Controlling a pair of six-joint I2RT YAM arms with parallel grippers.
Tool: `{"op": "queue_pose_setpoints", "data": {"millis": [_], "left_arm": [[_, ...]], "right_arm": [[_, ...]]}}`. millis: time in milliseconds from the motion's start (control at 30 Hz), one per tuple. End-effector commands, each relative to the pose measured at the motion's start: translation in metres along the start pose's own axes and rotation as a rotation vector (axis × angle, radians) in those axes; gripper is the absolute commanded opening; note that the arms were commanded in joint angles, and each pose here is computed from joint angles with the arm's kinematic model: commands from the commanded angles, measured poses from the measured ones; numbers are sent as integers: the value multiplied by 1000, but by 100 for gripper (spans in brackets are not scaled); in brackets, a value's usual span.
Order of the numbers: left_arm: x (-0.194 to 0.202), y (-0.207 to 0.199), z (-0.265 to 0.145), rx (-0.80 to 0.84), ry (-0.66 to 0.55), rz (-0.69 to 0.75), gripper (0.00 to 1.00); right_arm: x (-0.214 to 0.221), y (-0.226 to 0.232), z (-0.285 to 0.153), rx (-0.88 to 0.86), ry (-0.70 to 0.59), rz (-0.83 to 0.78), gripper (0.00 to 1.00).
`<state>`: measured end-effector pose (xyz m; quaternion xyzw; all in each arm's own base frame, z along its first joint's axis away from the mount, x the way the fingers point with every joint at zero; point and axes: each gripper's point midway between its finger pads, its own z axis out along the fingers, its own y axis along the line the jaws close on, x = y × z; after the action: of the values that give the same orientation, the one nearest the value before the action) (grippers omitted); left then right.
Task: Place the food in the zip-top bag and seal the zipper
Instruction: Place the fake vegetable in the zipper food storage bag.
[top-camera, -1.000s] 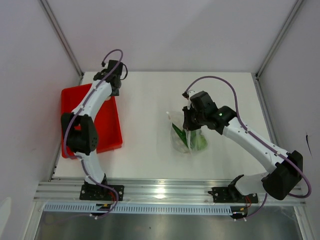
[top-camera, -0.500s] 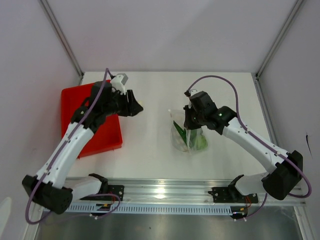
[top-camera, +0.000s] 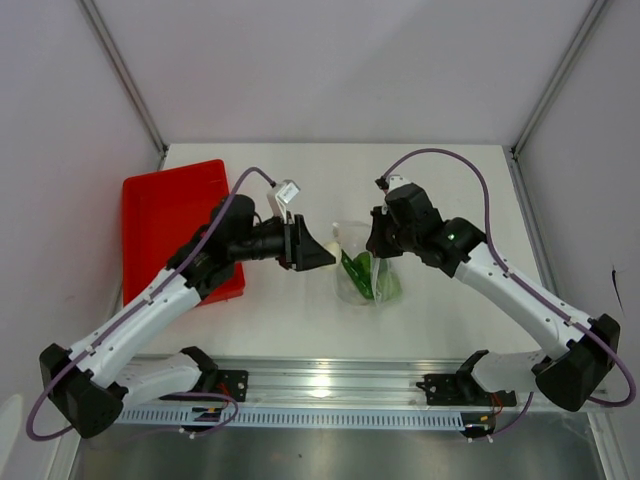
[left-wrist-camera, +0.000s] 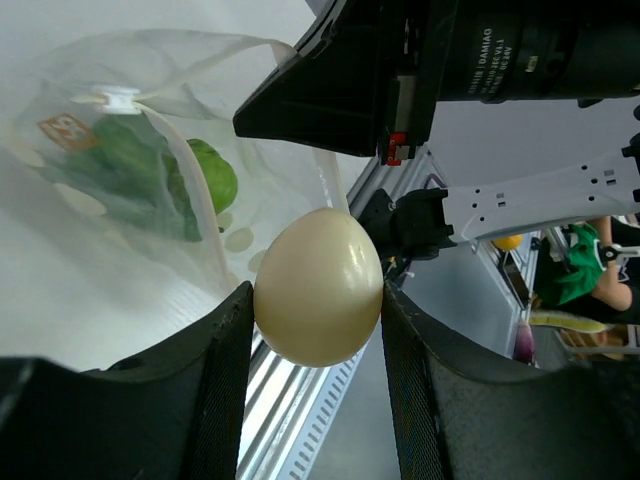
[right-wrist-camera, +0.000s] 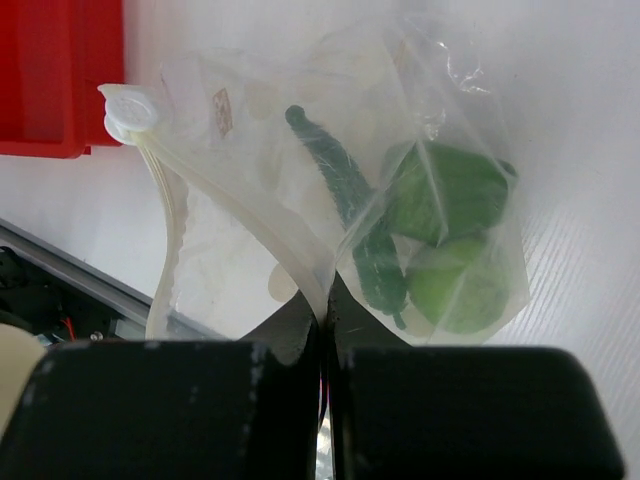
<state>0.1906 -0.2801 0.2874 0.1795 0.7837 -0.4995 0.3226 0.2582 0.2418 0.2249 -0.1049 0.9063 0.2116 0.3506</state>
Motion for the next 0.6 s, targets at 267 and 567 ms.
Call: {"op": "queue_pose_setpoints", "data": {"millis": [267,567], "left_arm": [[11,-19,46,102,56,-89,1],[20,-2,65,-52,77,-39,8]], "right_arm": [[-16,10,-8,-37,-75,29,0],[-18,15,-8,-66,-81,30,0]]}}
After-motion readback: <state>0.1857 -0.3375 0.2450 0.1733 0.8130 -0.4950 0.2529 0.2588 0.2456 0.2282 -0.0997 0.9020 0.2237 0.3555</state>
